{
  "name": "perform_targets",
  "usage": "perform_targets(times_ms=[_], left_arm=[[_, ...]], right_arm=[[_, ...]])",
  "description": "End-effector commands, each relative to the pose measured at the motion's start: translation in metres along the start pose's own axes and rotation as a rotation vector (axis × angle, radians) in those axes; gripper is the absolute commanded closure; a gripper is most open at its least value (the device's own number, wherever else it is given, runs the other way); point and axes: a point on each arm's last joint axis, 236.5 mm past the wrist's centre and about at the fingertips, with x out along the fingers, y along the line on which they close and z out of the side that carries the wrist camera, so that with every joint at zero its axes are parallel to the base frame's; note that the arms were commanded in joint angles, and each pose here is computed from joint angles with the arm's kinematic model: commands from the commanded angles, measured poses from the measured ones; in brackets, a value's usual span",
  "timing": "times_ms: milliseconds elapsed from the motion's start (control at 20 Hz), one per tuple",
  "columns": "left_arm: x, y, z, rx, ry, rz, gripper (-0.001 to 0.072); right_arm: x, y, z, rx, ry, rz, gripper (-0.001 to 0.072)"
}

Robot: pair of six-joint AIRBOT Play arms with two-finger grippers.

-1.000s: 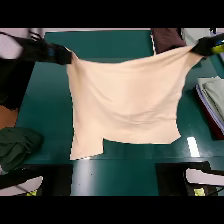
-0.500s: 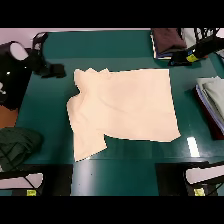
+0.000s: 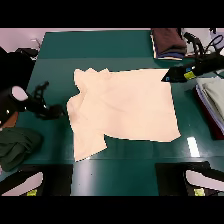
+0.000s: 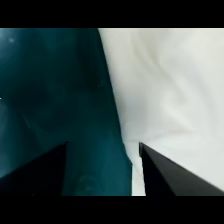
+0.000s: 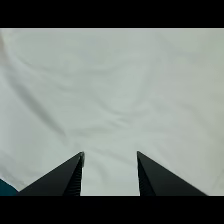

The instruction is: Fold the shirts.

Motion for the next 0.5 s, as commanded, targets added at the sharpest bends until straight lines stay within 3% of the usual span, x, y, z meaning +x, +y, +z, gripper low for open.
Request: perform_targets(times_ms=[0, 250, 300, 400, 450], left_arm=[[0.027, -0.024, -0.034, -0.019, 0.034, -0.124, 0.0182], [0.048, -0.047, -0.04, 0.017, 0.003, -0.114, 0.0183], [0.048, -0.048, -0.04, 0.018, 0.003, -0.114, 0.0218], [0.046, -0.047, -0.037, 0.034, -0.007, -0.104, 0.0671], [0.042, -0.05, -0.034, 0.041, -0.009, -0.109, 0.0682]], right_arm=[[0.0, 0.005, -0.013, 0.015, -0.044, 0.005, 0.0326], [-0.011, 0.009, -0.023, 0.008, -0.071, -0.002, 0.0326], [-0.015, 0.008, -0.026, 0.013, -0.073, -0.005, 0.0326], [-0.02, -0.007, -0.04, 0.061, -0.074, -0.026, 0.0326], [-0.02, -0.02, -0.057, 0.103, -0.051, -0.04, 0.0326]])
